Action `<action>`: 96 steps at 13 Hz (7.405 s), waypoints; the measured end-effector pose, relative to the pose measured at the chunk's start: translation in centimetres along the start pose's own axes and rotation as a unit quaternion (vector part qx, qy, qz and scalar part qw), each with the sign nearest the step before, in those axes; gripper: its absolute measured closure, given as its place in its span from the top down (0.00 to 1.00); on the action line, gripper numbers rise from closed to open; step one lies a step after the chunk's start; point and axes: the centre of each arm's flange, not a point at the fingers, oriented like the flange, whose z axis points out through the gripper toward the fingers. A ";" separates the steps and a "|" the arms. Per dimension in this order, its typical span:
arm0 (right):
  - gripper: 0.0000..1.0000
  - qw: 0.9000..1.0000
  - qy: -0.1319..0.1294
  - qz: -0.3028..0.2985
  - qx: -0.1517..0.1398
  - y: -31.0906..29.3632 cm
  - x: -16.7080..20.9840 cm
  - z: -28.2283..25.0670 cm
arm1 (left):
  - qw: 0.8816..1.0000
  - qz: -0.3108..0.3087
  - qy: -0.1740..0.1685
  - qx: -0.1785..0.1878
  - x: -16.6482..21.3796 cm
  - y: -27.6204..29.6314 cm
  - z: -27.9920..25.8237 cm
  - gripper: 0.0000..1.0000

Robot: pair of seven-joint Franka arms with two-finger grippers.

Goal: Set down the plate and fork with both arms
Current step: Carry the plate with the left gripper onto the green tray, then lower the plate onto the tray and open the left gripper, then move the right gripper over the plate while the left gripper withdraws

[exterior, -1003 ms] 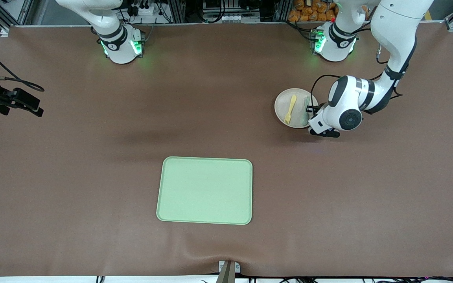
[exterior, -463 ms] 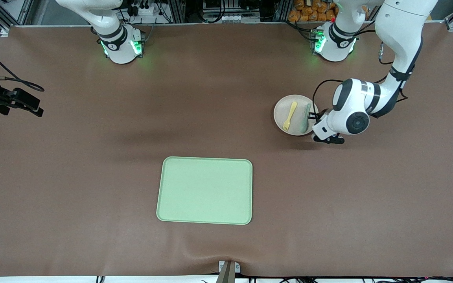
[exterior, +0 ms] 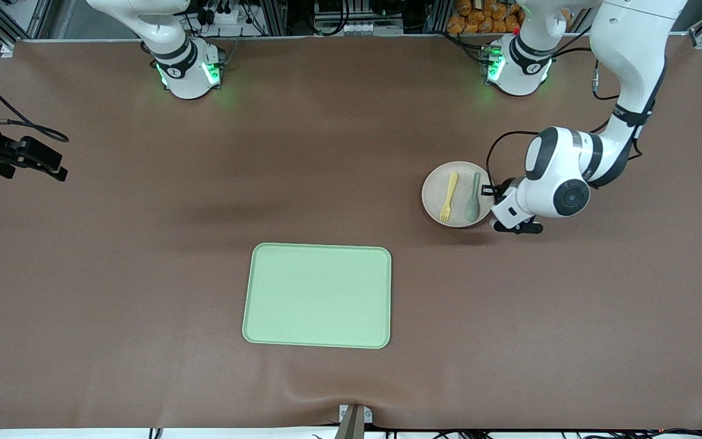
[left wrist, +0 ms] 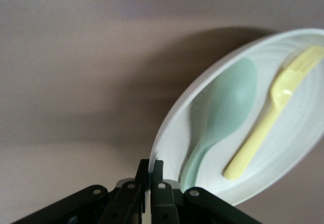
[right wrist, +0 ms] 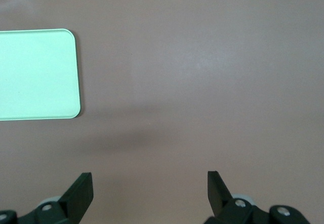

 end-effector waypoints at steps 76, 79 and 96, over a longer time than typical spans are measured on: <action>1.00 0.993 -0.002 -0.104 0.049 -15.3 4.9 9.8 | 0.976 -0.123 0.122 -0.129 6.2 3.0 -26.0 1.00; 1.00 0.993 -0.005 -0.104 0.050 -17.9 5.3 12.2 | 0.977 -0.141 0.139 -0.079 0.4 -0.5 -29.2 1.00; 1.00 0.993 0.063 -0.043 0.090 -38.3 7.8 28.9 | 0.981 -0.063 0.169 0.065 -13.2 -2.3 -37.4 1.00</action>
